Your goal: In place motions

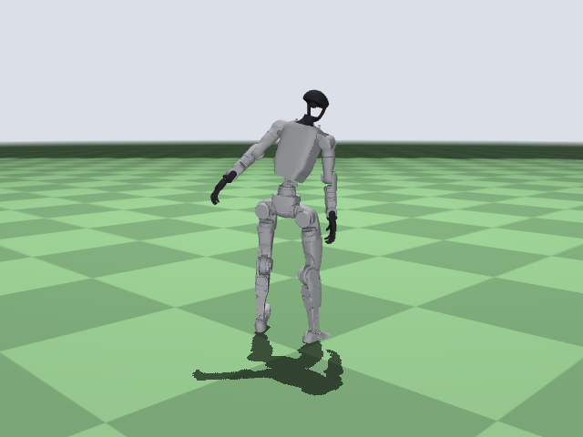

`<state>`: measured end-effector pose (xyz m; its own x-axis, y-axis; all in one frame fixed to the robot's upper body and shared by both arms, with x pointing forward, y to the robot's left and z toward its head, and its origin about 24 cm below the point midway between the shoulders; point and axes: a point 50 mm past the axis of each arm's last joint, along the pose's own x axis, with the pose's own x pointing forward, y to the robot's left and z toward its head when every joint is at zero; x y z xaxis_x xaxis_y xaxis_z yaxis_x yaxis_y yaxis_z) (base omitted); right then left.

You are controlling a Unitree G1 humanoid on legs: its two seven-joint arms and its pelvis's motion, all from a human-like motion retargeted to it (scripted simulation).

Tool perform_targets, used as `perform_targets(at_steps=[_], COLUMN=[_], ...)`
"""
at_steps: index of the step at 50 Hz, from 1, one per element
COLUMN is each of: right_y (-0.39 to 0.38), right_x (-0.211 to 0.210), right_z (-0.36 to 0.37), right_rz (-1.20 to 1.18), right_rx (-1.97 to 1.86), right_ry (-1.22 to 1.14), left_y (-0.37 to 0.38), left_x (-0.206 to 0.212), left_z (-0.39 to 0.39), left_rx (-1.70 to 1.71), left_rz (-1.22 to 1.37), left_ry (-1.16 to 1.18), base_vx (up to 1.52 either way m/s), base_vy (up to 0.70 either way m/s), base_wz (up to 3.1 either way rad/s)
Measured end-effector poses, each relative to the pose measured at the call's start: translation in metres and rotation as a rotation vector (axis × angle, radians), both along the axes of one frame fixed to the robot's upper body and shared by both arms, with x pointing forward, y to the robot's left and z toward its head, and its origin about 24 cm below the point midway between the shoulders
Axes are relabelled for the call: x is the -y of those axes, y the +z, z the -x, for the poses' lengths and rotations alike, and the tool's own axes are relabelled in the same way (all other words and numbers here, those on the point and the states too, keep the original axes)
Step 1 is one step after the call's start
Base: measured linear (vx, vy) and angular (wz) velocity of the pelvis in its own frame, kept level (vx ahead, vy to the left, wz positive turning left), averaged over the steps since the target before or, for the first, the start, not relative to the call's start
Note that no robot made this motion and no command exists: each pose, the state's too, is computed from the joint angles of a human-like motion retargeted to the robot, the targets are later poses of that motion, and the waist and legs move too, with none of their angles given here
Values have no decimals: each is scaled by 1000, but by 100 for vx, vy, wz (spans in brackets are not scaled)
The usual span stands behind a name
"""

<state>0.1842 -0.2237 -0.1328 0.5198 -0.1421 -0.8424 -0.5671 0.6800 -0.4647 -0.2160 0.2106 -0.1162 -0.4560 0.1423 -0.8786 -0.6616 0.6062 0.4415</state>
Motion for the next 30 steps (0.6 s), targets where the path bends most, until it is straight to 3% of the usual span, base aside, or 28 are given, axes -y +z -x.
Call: perform_targets(at_steps=[30], right_y=[-8], right_x=[6], right_z=[21], right_rz=[-6], right_rx=[-89], right_ry=[-32], left_y=[6], left_x=[3], left_z=[10], left_rx=[-39], left_rz=[-15], left_ry=[60], base_vx=[0], base_vy=[0], base_wz=[0])
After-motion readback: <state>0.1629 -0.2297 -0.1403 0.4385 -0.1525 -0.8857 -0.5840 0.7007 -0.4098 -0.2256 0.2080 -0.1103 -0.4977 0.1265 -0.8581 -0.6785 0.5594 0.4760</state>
